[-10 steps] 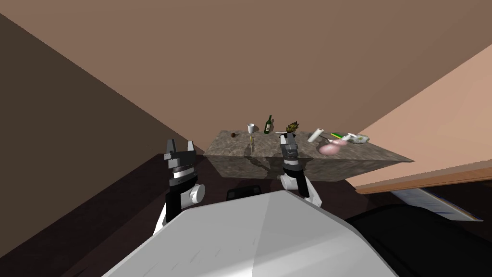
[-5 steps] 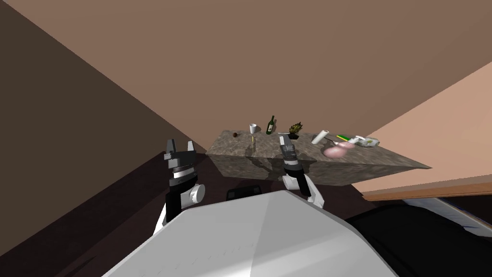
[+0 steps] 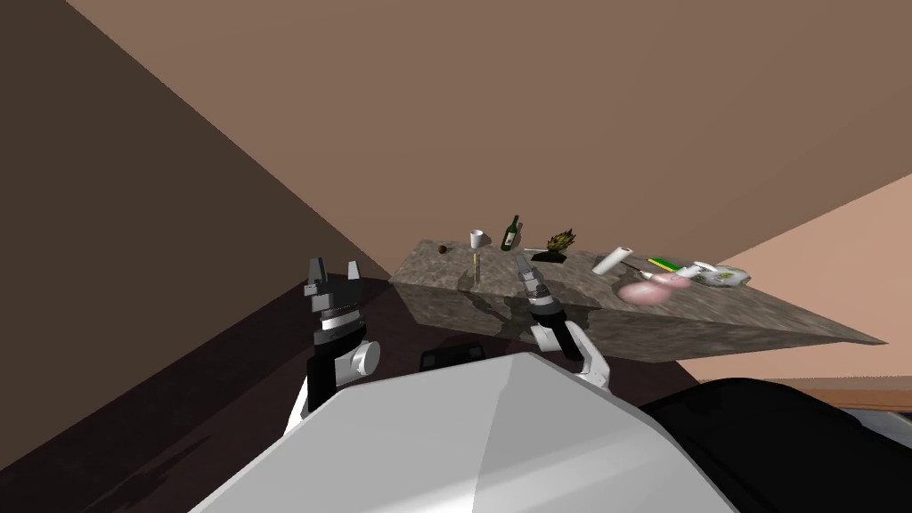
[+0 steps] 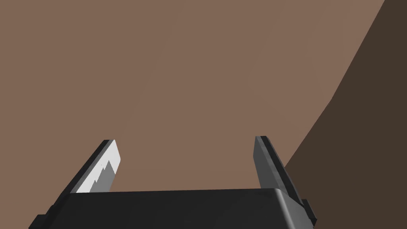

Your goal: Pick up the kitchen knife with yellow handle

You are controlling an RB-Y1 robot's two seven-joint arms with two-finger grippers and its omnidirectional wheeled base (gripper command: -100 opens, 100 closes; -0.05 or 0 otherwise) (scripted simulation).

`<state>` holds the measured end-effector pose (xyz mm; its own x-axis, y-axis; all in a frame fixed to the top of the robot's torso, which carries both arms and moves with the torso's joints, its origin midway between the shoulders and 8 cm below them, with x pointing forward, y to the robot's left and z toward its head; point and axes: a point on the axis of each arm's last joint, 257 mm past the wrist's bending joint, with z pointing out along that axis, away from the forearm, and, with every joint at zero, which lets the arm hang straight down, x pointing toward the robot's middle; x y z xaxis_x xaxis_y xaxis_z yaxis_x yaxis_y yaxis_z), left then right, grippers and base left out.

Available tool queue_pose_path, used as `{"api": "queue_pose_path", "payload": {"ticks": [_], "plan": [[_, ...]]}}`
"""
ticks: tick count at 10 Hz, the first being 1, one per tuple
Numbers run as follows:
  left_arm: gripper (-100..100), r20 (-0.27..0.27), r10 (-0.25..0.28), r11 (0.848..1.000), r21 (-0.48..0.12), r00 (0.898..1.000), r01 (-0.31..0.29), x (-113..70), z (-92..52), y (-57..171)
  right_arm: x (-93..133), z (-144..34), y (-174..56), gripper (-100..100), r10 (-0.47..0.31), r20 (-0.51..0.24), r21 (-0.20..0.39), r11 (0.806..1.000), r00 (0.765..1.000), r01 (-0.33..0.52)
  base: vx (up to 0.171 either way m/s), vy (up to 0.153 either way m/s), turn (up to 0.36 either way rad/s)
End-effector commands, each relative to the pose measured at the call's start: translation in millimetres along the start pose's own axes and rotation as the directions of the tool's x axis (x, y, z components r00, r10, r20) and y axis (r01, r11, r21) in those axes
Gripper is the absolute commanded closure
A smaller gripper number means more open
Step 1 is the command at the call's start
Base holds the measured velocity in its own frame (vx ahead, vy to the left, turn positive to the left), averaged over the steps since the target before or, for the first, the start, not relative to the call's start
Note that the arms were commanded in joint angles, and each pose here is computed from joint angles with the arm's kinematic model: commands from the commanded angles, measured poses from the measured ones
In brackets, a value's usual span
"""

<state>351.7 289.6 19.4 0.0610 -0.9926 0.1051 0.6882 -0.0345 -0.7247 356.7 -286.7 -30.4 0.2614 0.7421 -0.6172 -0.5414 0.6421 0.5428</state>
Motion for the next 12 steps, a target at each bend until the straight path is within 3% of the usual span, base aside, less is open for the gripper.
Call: {"api": "queue_pose_path", "payload": {"ticks": [1,2,8,9,12], "plan": [[0,0.000,0.000,1.000,0.000,1.000,0.000,0.0,0.0,0.0,0.2,0.0,0.0,-100,-0.003,-0.002,0.001,1.000,1.000,0.003,0.016,0.019,0.065],[0,0.000,0.000,1.000,0.000,1.000,0.000,0.0,0.0,0.0,5.7,-3.2,-10.5,-100,-0.078,-0.051,0.010,0.997,0.996,0.079,0.021,0.025,0.092],[0,0.000,0.000,1.000,0.000,1.000,0.000,0.0,0.0,0.0,5.7,-3.2,-10.5,-100,-0.078,-0.051,0.010,0.997,0.996,0.079,-0.005,-0.010,0.026],[0,0.000,0.000,1.000,0.000,1.000,0.000,0.0,0.0,0.0,11.0,-7.0,-22.2,-100,-0.158,-0.104,0.013,0.987,0.982,0.160,0.014,0.015,0.096],[0,0.000,0.000,1.000,0.000,1.000,0.000,0.0,0.0,0.0,11.0,-7.0,-22.2,-100,-0.158,-0.104,0.013,0.987,0.982,0.160,0.000,-0.003,0.059]]}}
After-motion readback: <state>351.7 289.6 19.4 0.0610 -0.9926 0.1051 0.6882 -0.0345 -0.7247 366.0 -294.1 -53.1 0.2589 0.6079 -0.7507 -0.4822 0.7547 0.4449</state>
